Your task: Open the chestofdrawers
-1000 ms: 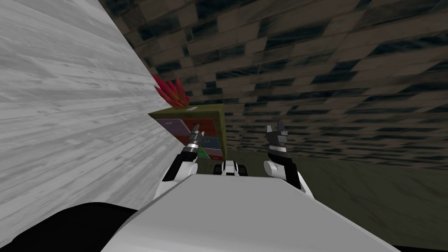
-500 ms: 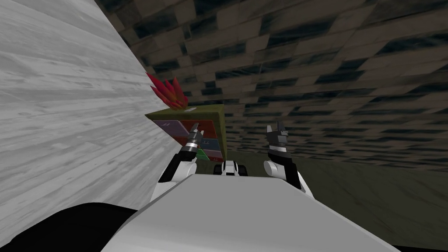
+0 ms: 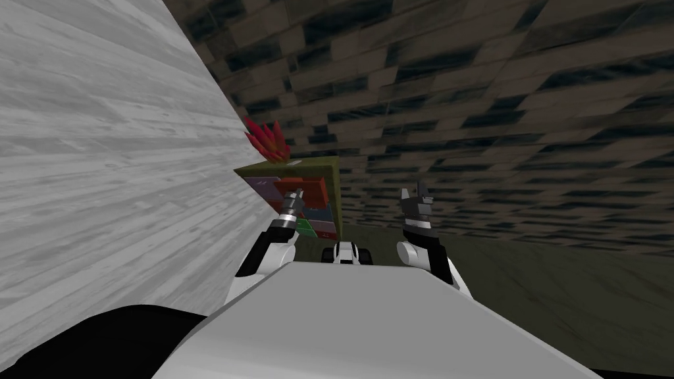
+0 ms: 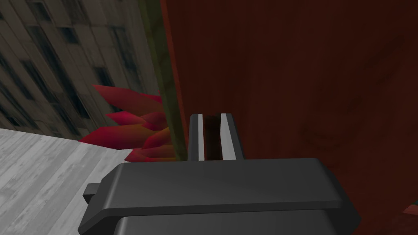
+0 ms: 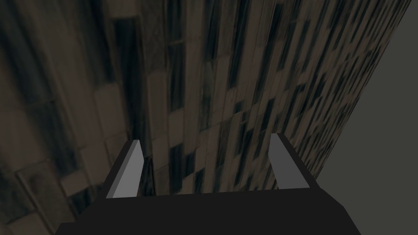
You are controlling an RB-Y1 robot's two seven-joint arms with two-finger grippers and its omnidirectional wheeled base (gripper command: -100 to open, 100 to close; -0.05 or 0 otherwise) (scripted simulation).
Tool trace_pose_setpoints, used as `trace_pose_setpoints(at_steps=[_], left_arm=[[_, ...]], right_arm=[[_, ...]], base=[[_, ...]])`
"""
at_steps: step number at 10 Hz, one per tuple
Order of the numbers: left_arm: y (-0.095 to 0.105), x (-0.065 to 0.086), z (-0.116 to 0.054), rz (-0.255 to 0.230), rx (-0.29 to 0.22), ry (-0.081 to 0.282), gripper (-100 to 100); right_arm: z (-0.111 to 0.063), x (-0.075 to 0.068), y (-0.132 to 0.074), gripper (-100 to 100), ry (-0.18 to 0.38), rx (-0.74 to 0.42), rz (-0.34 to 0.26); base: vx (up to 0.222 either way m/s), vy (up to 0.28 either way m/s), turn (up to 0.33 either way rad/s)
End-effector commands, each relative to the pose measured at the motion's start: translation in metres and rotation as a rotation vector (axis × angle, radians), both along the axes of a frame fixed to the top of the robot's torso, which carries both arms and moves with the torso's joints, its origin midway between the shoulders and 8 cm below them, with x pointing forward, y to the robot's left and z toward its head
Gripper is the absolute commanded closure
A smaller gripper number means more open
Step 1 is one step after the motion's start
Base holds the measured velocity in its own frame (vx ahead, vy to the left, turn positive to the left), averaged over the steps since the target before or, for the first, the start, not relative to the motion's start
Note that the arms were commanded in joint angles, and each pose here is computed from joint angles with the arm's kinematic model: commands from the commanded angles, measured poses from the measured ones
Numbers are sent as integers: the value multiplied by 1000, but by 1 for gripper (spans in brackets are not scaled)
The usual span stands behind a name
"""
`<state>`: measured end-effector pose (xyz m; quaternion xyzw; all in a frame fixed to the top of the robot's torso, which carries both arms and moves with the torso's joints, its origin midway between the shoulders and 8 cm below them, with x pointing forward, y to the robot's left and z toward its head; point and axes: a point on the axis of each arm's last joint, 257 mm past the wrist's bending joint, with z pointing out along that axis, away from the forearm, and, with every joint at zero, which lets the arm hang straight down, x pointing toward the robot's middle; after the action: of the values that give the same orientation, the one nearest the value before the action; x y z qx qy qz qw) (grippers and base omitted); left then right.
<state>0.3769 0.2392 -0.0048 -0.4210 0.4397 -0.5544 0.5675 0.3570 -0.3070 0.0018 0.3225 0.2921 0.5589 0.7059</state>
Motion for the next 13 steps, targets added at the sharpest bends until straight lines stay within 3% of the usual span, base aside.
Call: trace_pose_setpoints(at_steps=[1,5,6,13], left_arm=[[0,1,0,-2,2,7,100],[-2,1,-11,-11,2,43,100],[-3,6,2,-14,2,17,-100],[-9,31,29,-33,6,16,-100]], right_arm=[[0,0,0,0,0,0,0],[0,0,0,0,0,0,0],[0,0,0,0,0,0,0],[0,0,0,0,0,0,0]], base=[[-91,5,3],[-154,24,22],[-110,18,27],[-12,-8,28]])
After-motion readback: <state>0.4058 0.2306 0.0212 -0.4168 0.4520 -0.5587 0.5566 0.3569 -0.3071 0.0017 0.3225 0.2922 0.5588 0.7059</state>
